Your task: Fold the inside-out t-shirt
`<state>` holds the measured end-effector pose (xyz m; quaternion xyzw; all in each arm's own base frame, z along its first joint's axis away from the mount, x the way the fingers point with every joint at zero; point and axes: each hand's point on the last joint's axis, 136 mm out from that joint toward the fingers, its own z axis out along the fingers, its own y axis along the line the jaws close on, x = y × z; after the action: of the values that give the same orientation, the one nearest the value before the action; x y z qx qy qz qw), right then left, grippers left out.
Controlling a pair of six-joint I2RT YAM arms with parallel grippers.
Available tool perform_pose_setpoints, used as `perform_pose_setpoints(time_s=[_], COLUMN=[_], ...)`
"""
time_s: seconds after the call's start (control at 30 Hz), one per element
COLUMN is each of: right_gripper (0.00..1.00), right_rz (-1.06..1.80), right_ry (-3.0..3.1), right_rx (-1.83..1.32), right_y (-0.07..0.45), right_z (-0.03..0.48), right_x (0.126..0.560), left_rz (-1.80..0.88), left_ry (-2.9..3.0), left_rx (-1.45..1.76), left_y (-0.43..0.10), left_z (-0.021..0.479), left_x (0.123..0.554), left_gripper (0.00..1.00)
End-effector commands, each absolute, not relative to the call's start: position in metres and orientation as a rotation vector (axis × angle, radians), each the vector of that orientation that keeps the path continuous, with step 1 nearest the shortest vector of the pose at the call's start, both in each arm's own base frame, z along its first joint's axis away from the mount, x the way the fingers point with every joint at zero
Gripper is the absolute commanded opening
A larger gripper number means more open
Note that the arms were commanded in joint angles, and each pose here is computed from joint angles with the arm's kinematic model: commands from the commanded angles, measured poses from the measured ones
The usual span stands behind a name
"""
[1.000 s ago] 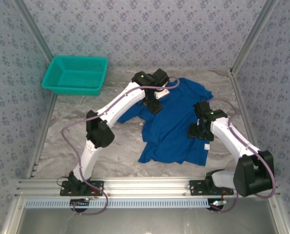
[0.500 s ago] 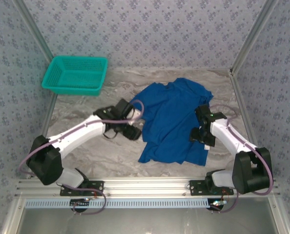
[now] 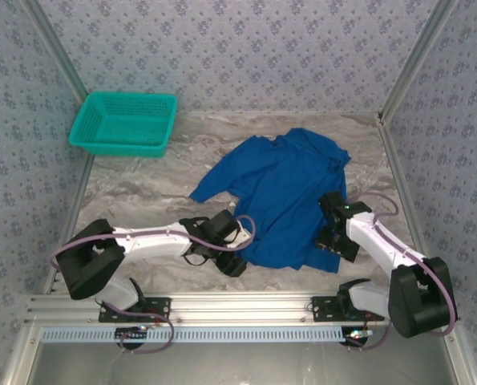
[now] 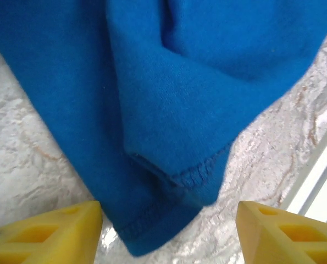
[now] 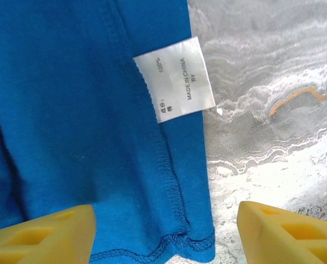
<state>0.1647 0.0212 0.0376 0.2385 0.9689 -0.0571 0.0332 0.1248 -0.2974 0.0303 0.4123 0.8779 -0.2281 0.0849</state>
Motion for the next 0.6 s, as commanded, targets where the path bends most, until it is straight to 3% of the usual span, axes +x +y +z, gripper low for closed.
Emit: perform_pose_setpoints(time_s=[0.0, 0.27, 0.57], right_gripper=[0.66, 0.45, 0.4], right_rz=[-0.203, -0.113, 0.127], right_ry=[3.003, 3.153, 3.22], right_rx=[0.824, 0.793, 0.82], right_y=[0.021, 0.037, 0.049], right_z=[0.029, 0.025, 0.006], right_x=[0.15, 0.148, 0.163], left_rz=[-0.734, -0.735, -0.706], left_ry=[2.61, 2.628, 2.606], left_rx=[1.251, 1.221, 1.138], left_y=[-0.305, -0.306, -0.307], left_z=[0.022, 0.013, 0.013], left_x=[0.115, 0.116, 0.129], left_gripper=[0.61, 0.38, 0.17])
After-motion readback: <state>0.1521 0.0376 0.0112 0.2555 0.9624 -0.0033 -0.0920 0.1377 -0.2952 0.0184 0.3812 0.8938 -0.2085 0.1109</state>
